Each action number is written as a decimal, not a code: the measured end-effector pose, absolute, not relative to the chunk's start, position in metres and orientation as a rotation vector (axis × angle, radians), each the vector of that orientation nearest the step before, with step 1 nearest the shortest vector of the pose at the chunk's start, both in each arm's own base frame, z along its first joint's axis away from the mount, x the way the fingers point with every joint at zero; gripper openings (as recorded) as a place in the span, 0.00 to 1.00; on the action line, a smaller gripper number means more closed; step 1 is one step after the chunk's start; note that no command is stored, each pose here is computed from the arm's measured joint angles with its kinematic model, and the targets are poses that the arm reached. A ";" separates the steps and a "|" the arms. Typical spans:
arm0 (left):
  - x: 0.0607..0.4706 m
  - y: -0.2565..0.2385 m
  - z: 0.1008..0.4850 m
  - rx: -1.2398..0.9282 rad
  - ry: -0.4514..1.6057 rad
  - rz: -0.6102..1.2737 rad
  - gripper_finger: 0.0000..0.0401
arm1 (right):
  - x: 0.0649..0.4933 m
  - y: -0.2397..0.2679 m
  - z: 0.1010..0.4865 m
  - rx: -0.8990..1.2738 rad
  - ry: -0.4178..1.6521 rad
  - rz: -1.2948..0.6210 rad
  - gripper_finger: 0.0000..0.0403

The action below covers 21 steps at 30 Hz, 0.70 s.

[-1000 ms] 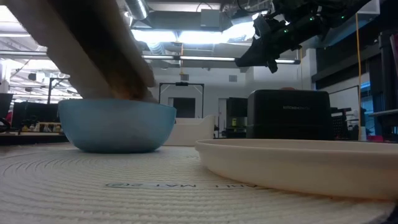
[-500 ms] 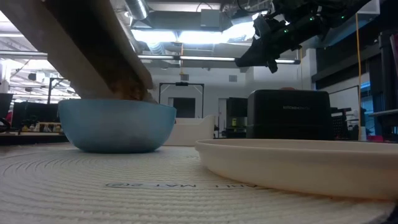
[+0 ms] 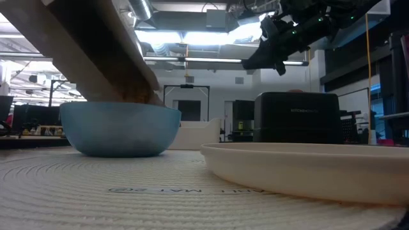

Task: Arrange a breakfast setting
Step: Pour the cereal from the cereal box into the blue bowl

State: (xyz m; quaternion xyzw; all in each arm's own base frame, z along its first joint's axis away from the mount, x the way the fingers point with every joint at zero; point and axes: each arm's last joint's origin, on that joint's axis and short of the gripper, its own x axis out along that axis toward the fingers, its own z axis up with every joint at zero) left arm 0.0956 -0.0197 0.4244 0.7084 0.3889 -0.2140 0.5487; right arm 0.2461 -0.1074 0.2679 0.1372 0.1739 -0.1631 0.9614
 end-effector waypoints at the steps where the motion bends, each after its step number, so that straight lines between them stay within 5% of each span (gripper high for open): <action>1: 0.096 -0.020 0.424 1.678 0.921 -0.507 0.11 | 0.246 -0.107 0.268 0.279 0.357 -0.331 0.06; 21: 0.096 -0.020 0.424 1.639 0.929 -0.480 0.11 | 0.244 -0.107 0.263 0.290 0.396 -0.333 0.06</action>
